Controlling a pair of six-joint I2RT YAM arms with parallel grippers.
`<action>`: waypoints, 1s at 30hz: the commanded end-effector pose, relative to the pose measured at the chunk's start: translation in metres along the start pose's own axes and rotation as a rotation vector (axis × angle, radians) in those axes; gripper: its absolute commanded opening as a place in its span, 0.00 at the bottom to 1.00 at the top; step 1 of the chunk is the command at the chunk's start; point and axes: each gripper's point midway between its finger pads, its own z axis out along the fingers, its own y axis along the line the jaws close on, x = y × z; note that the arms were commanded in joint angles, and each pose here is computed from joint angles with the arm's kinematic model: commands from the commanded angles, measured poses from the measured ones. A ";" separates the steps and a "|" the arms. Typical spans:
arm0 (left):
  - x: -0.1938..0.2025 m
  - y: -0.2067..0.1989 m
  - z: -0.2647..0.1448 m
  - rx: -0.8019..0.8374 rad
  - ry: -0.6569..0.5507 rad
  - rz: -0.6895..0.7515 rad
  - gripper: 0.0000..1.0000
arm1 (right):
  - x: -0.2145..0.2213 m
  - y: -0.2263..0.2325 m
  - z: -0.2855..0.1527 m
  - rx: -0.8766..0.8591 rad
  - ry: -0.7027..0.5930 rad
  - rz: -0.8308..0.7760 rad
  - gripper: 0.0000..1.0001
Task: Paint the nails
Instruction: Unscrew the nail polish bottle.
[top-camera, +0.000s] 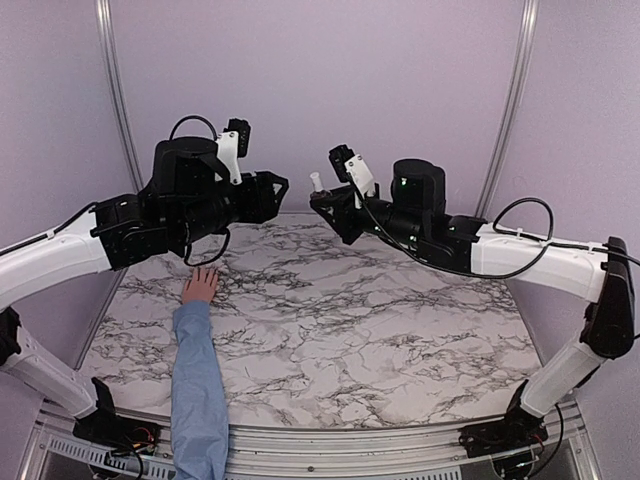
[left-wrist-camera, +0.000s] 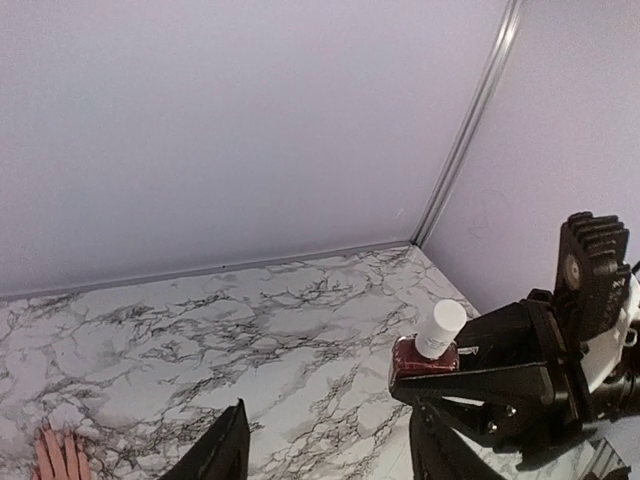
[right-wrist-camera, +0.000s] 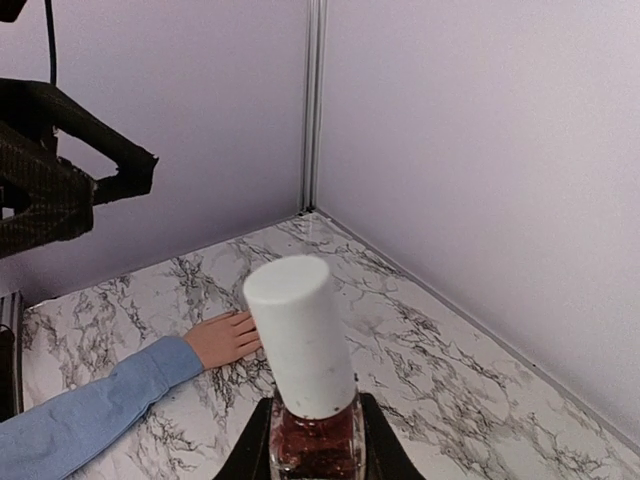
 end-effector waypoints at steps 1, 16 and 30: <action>-0.013 -0.019 -0.034 0.313 -0.030 0.142 0.60 | -0.035 0.024 -0.026 -0.221 -0.105 0.019 0.00; -0.011 -0.095 -0.106 0.976 -0.093 0.457 0.52 | -0.048 0.104 -0.083 -0.855 -0.106 0.083 0.00; 0.006 -0.097 -0.091 0.965 0.029 0.484 0.39 | -0.034 0.120 -0.081 -0.918 -0.015 0.106 0.00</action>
